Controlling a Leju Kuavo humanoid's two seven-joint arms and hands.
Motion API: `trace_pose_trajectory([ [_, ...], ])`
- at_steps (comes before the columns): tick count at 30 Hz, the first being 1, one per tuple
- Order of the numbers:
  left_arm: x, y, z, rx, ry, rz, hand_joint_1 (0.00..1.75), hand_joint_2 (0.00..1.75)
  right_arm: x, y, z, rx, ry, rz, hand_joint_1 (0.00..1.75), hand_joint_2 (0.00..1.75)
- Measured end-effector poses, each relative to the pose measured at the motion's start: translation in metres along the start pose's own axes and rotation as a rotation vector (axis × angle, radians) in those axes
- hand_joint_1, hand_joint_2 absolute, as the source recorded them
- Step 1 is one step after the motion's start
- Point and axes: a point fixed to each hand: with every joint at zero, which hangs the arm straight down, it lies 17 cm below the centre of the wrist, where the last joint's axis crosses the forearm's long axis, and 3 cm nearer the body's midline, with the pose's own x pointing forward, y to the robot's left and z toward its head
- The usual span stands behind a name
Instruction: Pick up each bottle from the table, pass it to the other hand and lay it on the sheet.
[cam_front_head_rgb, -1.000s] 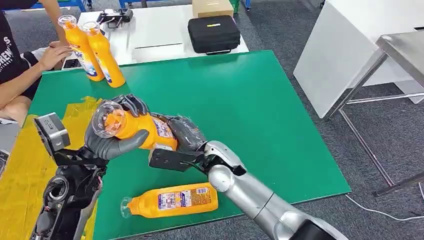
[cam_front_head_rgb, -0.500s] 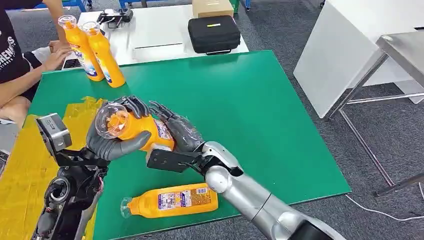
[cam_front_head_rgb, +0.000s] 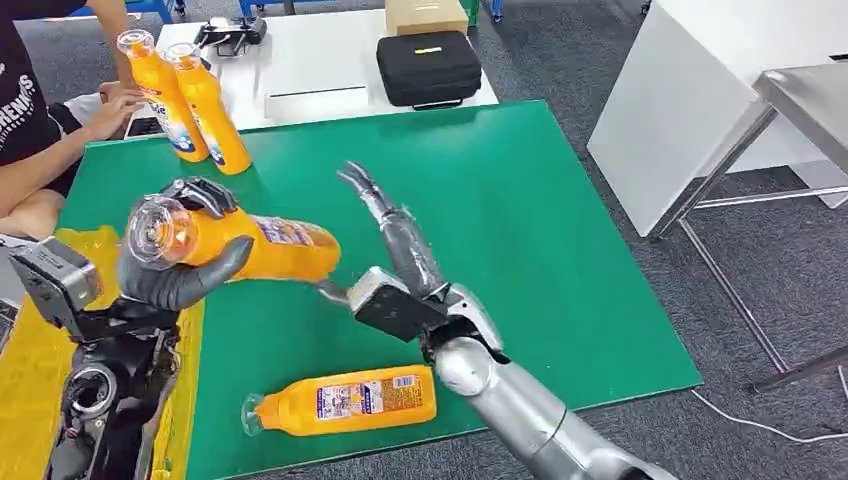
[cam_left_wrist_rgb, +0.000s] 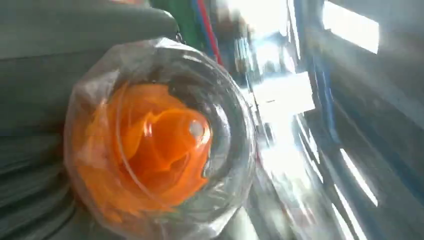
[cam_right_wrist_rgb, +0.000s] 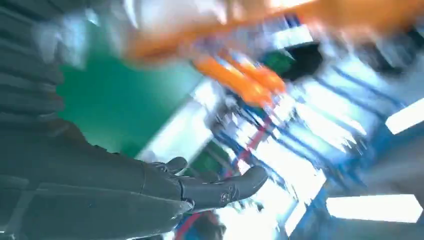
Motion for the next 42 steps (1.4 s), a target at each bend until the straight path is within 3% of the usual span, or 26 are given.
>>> trace_pose_trajectory([
  [8,-0.008,0.063,0.006,0.161,-0.006,-0.651,1.75,1.75,0.045,-0.073,0.019,-0.2,-0.145,0.064,0.0,1.75],
  [11,-0.009,0.071,0.007,0.168,-0.005,-0.767,1.75,1.75,0.056,-0.084,0.024,-0.221,-0.172,0.073,0.0,1.75],
  [15,-0.021,0.074,0.01,0.1,0.025,-1.134,1.75,1.75,0.073,-0.094,0.031,-0.235,-0.225,0.097,0.0,1.75],
  [20,-0.024,0.075,0.011,0.087,0.031,-1.195,1.75,1.75,0.075,-0.095,0.032,-0.235,-0.232,0.1,0.0,1.75],
  [21,-0.047,0.081,0.017,-0.011,0.07,-1.461,1.75,1.75,0.083,-0.099,0.038,-0.232,-0.258,0.114,0.0,1.75],
  [22,-0.065,0.086,0.023,-0.067,0.098,-1.542,1.75,1.75,0.087,-0.103,0.044,-0.228,-0.273,0.121,0.0,1.75],
  [38,-0.083,0.09,0.028,-0.119,0.122,-1.577,1.75,1.75,0.092,-0.107,0.05,-0.218,-0.288,0.134,0.0,1.75],
  [42,-0.111,0.097,0.031,-0.226,0.203,-1.676,1.75,1.75,0.091,-0.106,0.051,-0.206,-0.287,0.136,0.0,1.75],
])
